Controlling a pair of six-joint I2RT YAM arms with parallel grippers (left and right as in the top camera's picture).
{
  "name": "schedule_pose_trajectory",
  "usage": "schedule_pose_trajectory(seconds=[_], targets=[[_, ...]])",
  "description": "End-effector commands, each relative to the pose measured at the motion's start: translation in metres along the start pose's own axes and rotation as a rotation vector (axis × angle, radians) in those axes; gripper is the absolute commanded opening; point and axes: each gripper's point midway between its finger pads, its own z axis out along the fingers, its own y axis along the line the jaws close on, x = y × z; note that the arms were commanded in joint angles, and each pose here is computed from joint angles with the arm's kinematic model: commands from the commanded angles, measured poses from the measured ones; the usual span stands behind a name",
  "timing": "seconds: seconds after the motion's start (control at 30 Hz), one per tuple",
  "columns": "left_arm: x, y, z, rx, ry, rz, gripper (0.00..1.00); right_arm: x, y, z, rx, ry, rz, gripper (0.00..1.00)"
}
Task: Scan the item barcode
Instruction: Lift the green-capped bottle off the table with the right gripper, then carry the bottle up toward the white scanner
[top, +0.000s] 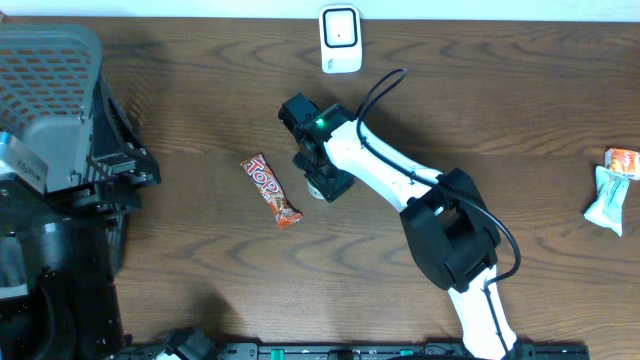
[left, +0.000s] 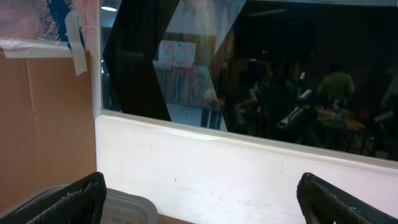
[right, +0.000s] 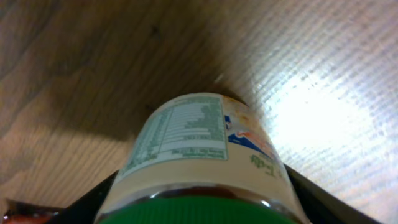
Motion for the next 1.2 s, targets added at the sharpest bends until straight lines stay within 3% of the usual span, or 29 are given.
schedule_pose_trajectory(seconds=[0.0, 0.13, 0.3, 0.6, 1.17], targets=[[0.000, 0.002, 0.000, -0.009, 0.000, 0.013, 0.98, 0.002, -0.004, -0.001, 0.008, 0.021, -0.066, 0.59], [0.000, 0.002, 0.000, -0.009, -0.001, 0.013, 0.98, 0.008, -0.007, -0.002, 0.010, 0.093, -0.212, 0.56], [0.000, 0.002, 0.000, -0.009, -0.001, 0.013, 0.98, 0.030, -0.013, -0.012, -0.034, 0.340, -0.404, 0.52], [0.000, 0.002, 0.000, -0.009, -0.001, 0.013, 0.98, 0.016, -0.039, -0.046, -0.085, 0.695, -0.379, 0.56], [0.000, 0.002, 0.000, -0.009, 0.000, 0.013, 0.98, -0.039, -0.084, -0.076, -0.097, 0.856, -0.311, 0.57]])
